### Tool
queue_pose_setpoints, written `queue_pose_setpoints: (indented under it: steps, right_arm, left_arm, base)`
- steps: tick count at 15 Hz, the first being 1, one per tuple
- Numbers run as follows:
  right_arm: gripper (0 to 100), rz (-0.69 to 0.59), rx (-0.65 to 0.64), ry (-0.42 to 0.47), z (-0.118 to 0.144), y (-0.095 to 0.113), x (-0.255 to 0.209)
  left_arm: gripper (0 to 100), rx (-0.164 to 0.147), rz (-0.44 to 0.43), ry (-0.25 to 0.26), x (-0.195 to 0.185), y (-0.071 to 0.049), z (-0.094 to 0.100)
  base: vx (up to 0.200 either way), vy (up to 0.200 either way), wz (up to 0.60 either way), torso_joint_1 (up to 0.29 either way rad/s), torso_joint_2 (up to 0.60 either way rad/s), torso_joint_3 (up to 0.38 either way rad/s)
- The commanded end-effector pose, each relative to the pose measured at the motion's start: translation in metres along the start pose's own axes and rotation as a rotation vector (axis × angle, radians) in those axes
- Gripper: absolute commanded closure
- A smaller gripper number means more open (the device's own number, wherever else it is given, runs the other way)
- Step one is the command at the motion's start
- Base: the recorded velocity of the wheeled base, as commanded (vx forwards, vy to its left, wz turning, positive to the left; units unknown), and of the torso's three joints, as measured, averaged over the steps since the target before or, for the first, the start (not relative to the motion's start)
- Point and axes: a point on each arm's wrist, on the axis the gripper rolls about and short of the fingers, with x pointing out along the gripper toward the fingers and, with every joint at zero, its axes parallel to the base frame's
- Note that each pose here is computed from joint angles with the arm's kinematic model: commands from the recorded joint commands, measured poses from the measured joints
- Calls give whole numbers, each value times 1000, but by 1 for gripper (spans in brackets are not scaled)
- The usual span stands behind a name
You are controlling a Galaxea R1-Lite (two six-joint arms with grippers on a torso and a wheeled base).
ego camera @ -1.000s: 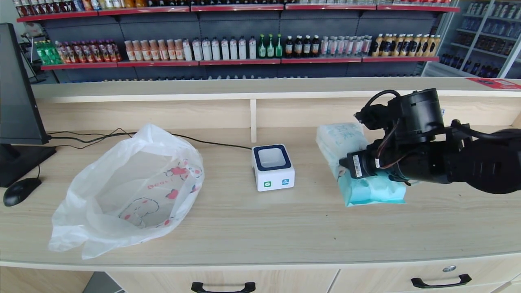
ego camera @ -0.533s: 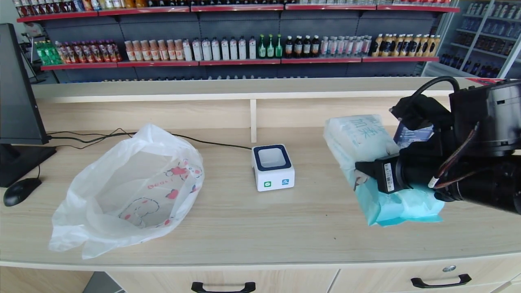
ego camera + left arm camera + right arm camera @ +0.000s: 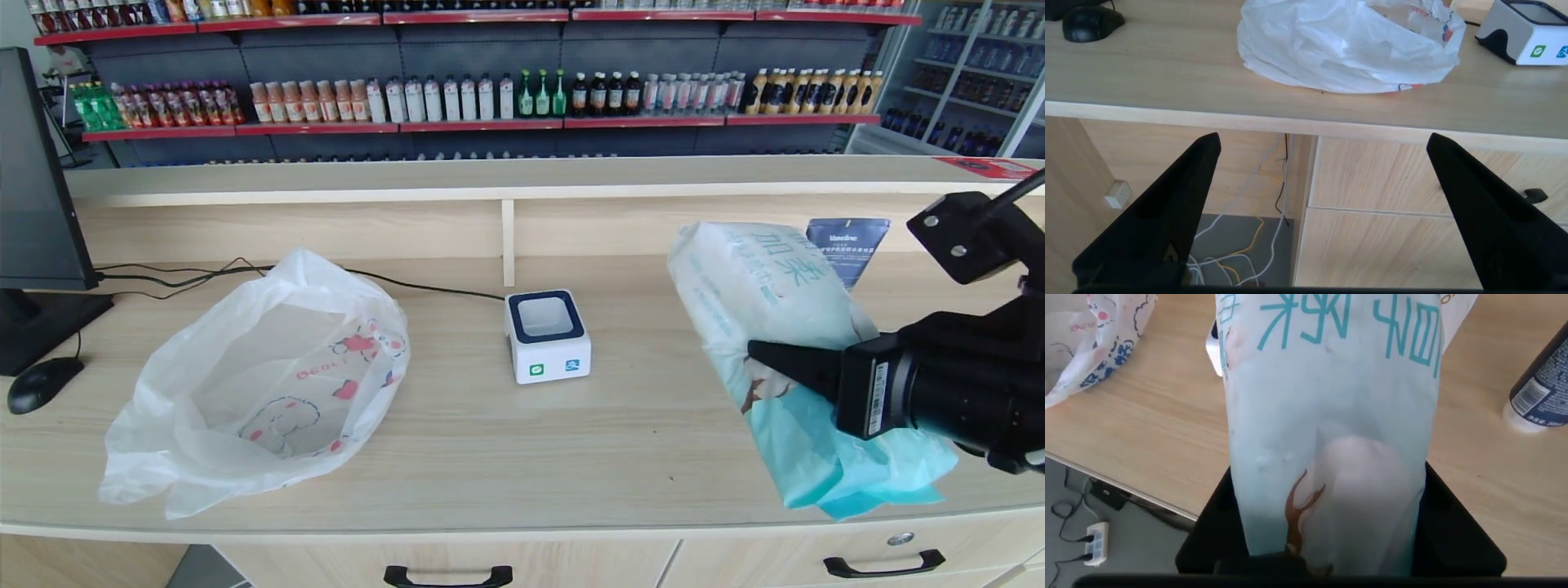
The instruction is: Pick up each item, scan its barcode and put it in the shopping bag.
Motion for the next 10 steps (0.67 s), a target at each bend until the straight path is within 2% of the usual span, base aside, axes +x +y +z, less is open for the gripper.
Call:
queue_pose_setpoints:
  steps: [1,5,8,10]
  right_arm:
    - [100,57,35,-1,-11,5,-2]
    - [100,339,251,-47,-35,50,-7]
    - [100,436,357,-44,-53,62,-3]
    - [100,603,496,1,-49,65,-7]
  left_arm:
    - [0,-1,1,0,0,0,0]
    - [0,-1,1,-2,0,0,0]
    - [0,-1,-1,-2,0,0,0]
    - [0,-1,1,0,0,0,0]
  base:
    - [0,0,0,0,0,0]
    - [0,0,0,0,0,0]
    - [0,0,0,0,0,0]
    - [0,0,0,0,0,0]
